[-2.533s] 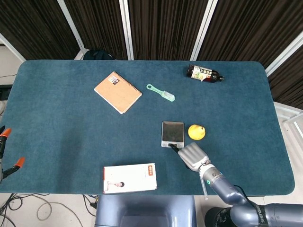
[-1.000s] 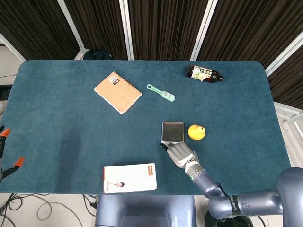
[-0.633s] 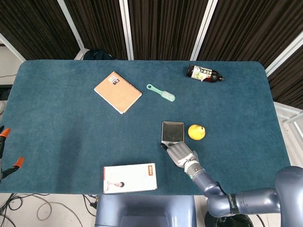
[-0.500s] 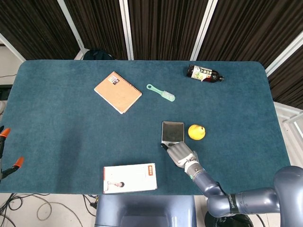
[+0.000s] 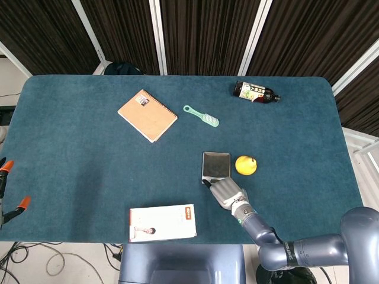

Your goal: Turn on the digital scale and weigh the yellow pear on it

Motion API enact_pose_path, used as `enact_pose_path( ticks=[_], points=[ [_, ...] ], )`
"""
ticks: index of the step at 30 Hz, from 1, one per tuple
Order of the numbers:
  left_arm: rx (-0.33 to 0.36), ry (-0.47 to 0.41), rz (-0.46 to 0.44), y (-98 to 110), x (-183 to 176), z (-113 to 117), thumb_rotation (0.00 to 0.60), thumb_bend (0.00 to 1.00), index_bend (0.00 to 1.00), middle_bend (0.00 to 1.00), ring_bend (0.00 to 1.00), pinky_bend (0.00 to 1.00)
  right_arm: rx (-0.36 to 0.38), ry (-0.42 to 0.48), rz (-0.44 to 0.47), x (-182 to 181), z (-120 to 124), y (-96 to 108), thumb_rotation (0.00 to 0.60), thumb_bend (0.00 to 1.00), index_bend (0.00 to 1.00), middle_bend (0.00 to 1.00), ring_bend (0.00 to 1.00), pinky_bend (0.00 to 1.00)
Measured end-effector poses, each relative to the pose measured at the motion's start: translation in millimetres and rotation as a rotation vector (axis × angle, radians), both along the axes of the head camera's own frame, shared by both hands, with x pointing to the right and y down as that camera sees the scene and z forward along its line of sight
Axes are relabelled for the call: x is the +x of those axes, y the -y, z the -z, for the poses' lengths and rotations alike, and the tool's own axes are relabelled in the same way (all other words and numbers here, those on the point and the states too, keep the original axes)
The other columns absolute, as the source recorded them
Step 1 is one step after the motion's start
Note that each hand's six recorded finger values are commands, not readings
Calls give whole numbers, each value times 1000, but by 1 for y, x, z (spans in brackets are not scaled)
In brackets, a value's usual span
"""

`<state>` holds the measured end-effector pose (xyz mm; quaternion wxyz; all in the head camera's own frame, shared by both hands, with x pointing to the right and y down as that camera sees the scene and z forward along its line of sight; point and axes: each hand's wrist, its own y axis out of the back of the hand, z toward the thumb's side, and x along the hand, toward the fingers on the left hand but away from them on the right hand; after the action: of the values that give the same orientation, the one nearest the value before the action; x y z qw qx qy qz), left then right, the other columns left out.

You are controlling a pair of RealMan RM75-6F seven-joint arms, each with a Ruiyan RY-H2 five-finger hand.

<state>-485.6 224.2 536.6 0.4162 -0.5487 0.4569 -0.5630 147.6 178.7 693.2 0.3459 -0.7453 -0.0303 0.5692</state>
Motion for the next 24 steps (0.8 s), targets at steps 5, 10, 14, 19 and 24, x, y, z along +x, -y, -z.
enact_pose_path(
  ticks=[5,10,14,19,24],
  points=[
    [-2,1,-1,0,0,0,600,188,102,51,0,53,-2,-6,-3,2,-2,0,600,1000,0,778,903,1000],
    [-3,2,-1,0,0,-1,600,188,102,51,0,53,-7,-10,-4,3,-3,0,600,1000,0,778,903,1000],
    [-4,4,-3,0,1,-1,600,188,102,51,0,53,-8,-10,-4,3,-3,0,600,1000,0,779,903,1000],
    [-3,5,-2,0,1,-1,600,187,102,51,0,53,-13,-14,-3,4,-4,-1,600,1000,0,779,903,1000],
    [-3,6,-3,0,1,-1,600,188,102,51,0,53,-14,-18,-1,5,-5,-2,600,1000,0,779,903,1000]
  ],
)
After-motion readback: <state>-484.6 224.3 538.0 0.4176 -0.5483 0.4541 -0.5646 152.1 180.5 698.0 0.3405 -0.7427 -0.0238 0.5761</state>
